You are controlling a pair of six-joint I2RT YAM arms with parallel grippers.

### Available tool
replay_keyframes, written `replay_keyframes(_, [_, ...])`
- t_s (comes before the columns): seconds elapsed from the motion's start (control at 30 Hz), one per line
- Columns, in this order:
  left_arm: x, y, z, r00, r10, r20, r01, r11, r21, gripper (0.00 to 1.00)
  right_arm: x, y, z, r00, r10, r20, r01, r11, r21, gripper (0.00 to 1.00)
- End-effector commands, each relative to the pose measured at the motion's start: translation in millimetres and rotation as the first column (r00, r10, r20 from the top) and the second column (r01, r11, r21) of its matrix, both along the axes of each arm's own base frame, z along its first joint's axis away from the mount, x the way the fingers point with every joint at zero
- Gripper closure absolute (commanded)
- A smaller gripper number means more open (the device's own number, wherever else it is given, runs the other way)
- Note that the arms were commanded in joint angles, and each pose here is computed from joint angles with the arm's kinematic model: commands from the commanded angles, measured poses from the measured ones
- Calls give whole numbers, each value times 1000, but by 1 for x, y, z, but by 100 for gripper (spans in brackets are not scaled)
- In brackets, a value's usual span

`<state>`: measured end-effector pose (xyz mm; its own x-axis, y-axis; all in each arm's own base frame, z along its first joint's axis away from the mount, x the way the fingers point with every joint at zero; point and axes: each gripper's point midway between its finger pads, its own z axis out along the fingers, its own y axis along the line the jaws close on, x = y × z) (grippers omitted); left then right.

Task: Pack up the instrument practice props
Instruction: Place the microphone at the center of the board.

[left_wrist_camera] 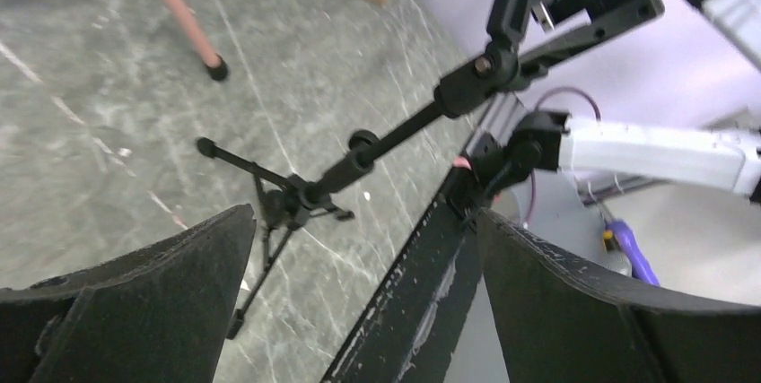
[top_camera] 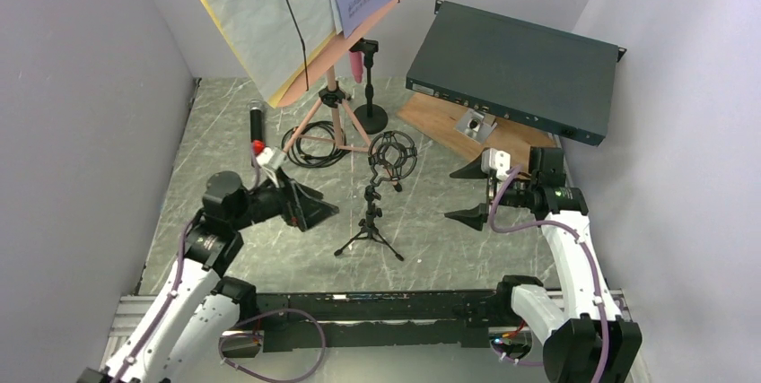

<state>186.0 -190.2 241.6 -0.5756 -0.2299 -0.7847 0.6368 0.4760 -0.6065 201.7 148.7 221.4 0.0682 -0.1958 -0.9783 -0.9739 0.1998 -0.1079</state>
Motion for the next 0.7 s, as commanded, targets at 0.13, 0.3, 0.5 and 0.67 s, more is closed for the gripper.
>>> replay_keyframes(0.13, [0,-56,-14,975,-111,192,84,986,143,0,-28,0,-25,999,10,-48,-11,1000,-17,1])
replay_keyframes(0.3, [7,-78,-37,953,-112,281,43,970,240,2,-33,-3,-34,999,5,-32,-6,998,-56,1])
replay_keyframes(0.5, [17,-93,-42,912,-90,400,-13,969,247,5,-32,-3,-36,1000,2,-24,-4,998,-66,1])
replay_keyframes(0.67, [23,-99,-35,879,-57,474,-61,971,230,10,-32,-4,-37,1000,2,-23,-3,998,-70,1])
